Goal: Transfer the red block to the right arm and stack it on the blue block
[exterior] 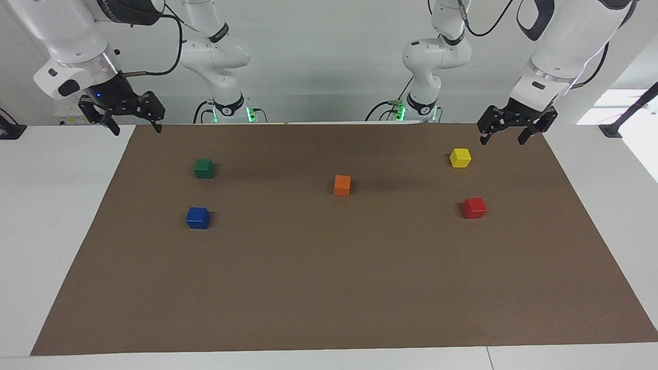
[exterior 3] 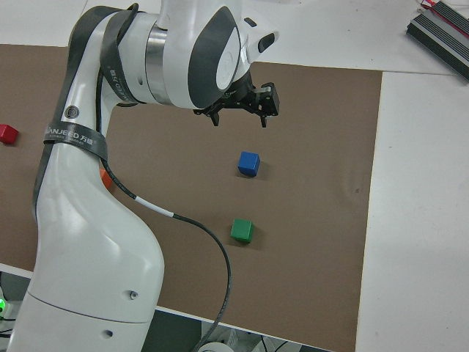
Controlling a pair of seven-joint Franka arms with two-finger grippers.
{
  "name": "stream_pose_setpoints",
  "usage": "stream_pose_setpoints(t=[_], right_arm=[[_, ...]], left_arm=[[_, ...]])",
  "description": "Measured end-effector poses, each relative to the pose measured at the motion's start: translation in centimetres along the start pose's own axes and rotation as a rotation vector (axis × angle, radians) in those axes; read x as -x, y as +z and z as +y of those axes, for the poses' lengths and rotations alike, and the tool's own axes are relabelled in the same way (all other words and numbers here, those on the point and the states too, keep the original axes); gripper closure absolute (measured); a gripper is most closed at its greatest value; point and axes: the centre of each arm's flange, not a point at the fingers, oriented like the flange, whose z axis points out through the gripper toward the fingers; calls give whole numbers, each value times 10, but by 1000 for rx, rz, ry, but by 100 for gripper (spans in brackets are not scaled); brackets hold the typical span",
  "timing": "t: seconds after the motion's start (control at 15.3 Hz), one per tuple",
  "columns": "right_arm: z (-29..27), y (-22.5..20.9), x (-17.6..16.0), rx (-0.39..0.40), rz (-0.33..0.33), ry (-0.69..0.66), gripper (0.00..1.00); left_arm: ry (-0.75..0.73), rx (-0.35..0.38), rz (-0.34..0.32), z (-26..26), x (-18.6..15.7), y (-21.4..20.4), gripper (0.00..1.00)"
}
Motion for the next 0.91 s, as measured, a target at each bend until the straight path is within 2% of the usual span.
stream_pose_setpoints(t=[0.26,0.46,0.65,0.91], right_arm=[[-2,0,0,0,0,-5,0],[-2,0,0,0,0,-4,0],[-2,1,0,0,-2,-25,0],[-3,20,0,-5,17,-47,0]], left_arm=[[-3,0,12,-2,-1,-1,0],[-19,-1,62,-10,-5,5,0],[-41,-4,111,-22,-10,45,0],[-91,-5,107,-52,-10,117,0]])
